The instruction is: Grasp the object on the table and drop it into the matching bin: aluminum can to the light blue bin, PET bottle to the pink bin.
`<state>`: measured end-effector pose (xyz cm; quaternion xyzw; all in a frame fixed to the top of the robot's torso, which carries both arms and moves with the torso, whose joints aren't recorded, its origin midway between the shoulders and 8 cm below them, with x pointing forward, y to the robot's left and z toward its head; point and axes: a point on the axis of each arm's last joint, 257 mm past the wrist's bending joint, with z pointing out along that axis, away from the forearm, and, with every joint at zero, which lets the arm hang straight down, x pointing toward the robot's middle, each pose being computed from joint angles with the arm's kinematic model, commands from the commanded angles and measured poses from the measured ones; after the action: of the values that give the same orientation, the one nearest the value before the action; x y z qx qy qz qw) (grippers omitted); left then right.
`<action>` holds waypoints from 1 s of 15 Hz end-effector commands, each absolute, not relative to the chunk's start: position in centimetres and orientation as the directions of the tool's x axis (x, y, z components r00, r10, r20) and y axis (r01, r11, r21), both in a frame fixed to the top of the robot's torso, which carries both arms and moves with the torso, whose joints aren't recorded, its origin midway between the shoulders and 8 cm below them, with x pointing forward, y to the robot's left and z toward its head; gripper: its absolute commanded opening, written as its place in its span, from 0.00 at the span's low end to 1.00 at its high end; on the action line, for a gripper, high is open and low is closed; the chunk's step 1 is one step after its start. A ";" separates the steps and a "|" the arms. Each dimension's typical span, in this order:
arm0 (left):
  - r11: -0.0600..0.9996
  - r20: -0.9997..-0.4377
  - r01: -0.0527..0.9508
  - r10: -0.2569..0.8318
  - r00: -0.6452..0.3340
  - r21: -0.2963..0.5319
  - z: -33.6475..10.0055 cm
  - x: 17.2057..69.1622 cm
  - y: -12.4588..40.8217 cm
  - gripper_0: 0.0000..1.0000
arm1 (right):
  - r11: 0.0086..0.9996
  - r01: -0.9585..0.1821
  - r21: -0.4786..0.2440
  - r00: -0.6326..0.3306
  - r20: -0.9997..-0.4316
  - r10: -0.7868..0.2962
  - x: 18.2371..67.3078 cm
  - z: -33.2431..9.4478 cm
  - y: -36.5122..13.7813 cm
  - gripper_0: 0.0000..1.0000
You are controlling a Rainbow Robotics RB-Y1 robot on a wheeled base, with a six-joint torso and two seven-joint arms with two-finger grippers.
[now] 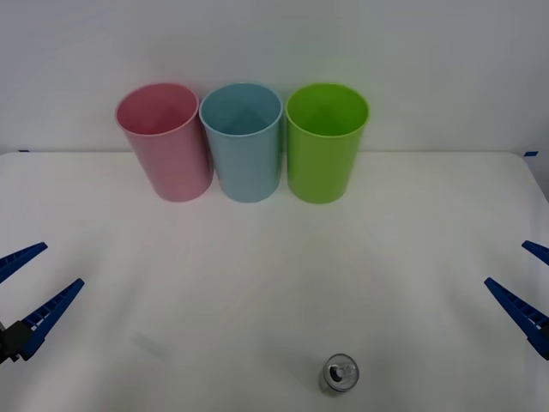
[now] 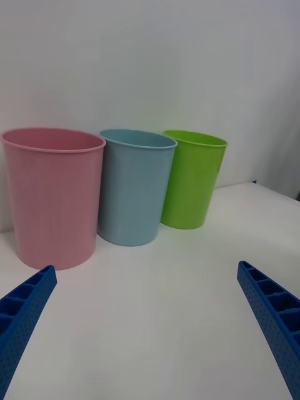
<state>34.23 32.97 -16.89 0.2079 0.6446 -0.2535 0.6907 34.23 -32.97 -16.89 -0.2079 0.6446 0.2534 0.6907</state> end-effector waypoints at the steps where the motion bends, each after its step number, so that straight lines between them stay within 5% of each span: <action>1: 0.785 -0.996 0.618 -0.082 0.041 -0.039 -16.9 34.2 33.0 1.00 | 0.785 -0.618 0.039 0.041 -0.996 0.082 34.2 -16.9 -33.0 1.00; 7: 0.785 -0.996 0.618 -0.082 0.041 -0.039 -16.9 34.2 33.0 1.00 | 0.762 -0.644 0.071 0.018 -0.994 0.108 34.1 -17.3 -31.9 1.00; 15: 0.785 -0.996 0.618 -0.082 0.041 -0.039 -16.9 34.2 33.0 1.00 | 0.645 -0.764 0.022 -0.053 -0.998 -0.029 32.9 -20.7 -27.7 1.00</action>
<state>34.23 32.97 -16.89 0.2080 0.6445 -0.2534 0.6907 32.92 -28.05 -20.45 -0.2883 0.6619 0.2981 0.6245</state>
